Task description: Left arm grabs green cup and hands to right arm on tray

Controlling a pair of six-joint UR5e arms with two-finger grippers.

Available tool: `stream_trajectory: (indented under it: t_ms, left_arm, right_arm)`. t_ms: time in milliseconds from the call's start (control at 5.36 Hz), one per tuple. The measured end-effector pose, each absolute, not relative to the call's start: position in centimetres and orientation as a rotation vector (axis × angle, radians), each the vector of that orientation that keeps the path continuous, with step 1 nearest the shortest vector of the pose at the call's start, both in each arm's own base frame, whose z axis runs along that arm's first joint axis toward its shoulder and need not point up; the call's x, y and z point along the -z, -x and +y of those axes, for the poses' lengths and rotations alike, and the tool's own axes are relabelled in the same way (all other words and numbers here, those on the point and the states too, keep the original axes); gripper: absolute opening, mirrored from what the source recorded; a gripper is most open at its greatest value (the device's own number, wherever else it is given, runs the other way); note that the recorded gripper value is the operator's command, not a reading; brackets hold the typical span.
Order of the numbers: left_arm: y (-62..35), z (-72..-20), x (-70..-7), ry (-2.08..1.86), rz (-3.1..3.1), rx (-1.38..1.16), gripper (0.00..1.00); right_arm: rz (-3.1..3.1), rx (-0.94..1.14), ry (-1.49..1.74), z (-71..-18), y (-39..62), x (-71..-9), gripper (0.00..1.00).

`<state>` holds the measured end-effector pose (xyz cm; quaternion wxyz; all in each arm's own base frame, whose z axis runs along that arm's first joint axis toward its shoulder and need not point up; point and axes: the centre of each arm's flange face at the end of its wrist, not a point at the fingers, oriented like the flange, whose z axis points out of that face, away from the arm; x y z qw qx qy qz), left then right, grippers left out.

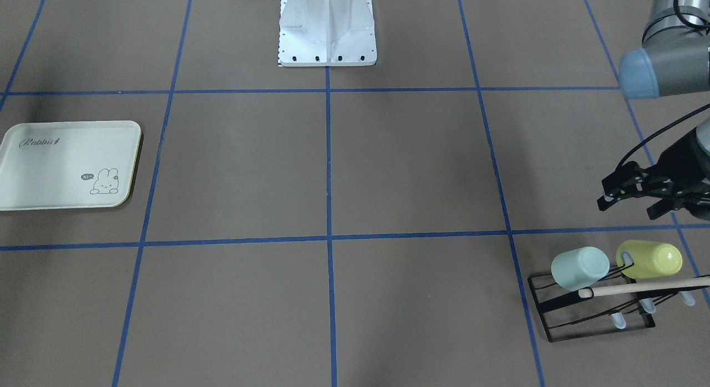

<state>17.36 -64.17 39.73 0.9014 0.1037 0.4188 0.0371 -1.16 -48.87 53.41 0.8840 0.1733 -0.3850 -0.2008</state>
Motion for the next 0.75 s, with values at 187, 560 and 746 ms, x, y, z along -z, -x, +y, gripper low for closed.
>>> stream_trajectory:
  t_ms: [187, 560, 746]
  left_arm:
    - [-19.6, -66.0, -39.7, -0.197, 0.836, -0.061, 1.0]
    - [-22.5, -68.6, -40.0, -0.172, 0.794, -0.051, 1.0]
    - [-23.3, -69.2, -40.3, -0.164, 0.779, -0.052, 1.0]
  right_arm:
    - [-0.802, 0.418, -0.358, -48.9, 1.2, -53.5, 1.0]
    - [-0.803, 0.42, -0.356, -48.9, 1.3, -53.6, 1.0]
    - [-0.803, 0.42, -0.355, -48.9, 1.4, -53.6, 1.0]
